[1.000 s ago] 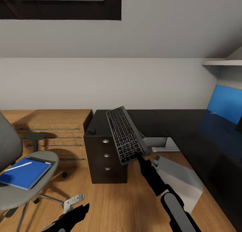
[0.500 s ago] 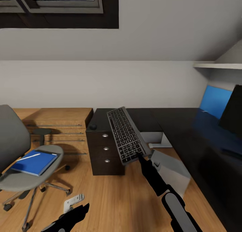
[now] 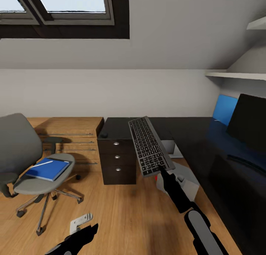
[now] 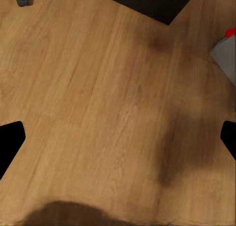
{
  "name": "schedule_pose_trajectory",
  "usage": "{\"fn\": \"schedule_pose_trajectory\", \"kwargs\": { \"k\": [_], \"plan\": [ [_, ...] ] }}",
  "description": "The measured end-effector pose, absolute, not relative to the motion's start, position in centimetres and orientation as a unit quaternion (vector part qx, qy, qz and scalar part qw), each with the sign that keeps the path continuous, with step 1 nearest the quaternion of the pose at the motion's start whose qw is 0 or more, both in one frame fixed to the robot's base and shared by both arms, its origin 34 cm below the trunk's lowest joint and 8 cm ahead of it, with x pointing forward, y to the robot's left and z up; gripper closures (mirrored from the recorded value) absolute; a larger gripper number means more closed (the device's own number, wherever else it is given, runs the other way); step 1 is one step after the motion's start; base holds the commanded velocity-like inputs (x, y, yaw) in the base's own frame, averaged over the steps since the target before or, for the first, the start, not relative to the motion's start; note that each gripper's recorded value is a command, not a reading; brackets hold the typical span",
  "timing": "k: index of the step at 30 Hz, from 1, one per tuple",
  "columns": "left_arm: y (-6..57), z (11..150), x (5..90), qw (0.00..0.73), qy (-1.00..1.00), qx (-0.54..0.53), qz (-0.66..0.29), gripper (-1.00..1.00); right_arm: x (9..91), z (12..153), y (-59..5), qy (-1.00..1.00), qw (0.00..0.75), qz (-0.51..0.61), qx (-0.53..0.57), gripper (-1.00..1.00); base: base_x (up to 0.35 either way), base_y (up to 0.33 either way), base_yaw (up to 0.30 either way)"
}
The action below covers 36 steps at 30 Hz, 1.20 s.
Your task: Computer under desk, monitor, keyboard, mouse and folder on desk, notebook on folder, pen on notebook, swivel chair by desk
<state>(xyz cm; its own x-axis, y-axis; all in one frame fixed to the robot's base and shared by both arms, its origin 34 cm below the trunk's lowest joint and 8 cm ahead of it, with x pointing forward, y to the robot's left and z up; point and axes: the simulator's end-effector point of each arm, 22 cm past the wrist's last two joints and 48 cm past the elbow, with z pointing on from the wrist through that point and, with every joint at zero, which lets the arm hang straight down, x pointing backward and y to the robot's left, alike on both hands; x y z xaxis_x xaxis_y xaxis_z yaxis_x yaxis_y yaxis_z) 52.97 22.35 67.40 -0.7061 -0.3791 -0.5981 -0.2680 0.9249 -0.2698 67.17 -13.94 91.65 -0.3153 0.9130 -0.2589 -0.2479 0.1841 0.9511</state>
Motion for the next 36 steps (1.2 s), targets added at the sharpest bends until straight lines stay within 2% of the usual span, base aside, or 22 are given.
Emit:
{"fn": "schedule_pose_trajectory", "kwargs": {
  "k": [30,36],
  "plan": [
    [21.2,71.4,52.5,0.326,0.927,-0.165,-0.085,-1.00,67.3,96.4,-15.3,0.585,0.518,0.557,0.282,1.00,-0.329,-0.175,0.000],
    [21.5,71.8,52.5,0.326,0.927,-0.167,-0.083,-1.00,66.9,95.9,-15.2,0.590,0.510,0.555,0.290,1.00,-0.210,-0.131,0.000]
  ]
}}
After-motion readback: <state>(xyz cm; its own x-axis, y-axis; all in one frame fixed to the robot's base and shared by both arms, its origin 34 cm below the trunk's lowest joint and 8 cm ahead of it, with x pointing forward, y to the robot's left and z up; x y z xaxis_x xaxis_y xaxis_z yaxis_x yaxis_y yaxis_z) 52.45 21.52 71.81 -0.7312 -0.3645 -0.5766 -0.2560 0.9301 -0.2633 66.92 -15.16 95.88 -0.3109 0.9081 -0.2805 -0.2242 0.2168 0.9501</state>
